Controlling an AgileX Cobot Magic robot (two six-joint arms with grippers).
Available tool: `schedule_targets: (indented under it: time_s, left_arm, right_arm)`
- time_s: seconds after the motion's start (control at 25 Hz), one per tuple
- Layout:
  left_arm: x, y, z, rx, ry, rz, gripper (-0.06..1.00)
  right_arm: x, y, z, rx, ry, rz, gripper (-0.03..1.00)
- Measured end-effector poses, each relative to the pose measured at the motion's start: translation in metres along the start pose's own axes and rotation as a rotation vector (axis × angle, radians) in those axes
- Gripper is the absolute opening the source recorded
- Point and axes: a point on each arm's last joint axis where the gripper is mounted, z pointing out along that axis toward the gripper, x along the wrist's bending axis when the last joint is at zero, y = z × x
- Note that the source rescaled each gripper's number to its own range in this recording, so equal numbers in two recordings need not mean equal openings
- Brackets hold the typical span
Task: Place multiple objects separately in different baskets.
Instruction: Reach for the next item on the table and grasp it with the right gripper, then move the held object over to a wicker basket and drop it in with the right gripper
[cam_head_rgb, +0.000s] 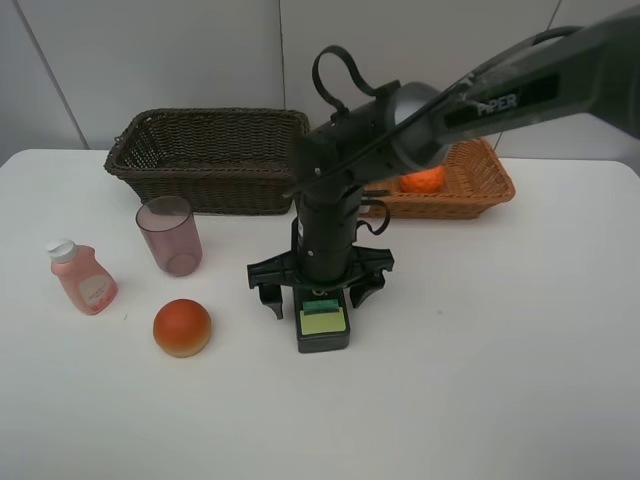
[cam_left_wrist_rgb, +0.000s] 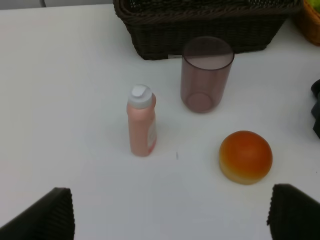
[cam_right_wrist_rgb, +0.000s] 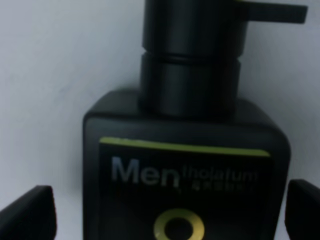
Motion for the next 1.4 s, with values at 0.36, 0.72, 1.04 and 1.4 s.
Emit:
schedule_targets:
  time_s: [0.36, 0.72, 1.04, 1.4]
  left_arm:
    - [0.0000, 0.0000, 0.0000, 0.000, 0.000, 0.000, 1.00]
    - [0.0000, 0.0000, 0.0000, 0.000, 0.000, 0.000, 1.00]
    - [0.0000, 0.0000, 0.0000, 0.000, 0.000, 0.000, 1.00]
    - [0.0000, 0.0000, 0.0000, 0.000, 0.000, 0.000, 1.00]
  right_arm:
    - [0.0000, 0.0000, 0.0020, 0.001, -0.003, -0.002, 0.58]
    - [-0.0002, 0.0002, 0.0020, -0.001, -0.005, -0.005, 0.08]
    - [-0.0001, 0.0001, 0.0020, 0.000, -0.004, -0.005, 0.08]
    - [-0.0002, -0.0005, 0.0006, 0.006, -0.003, 0.000, 0.08]
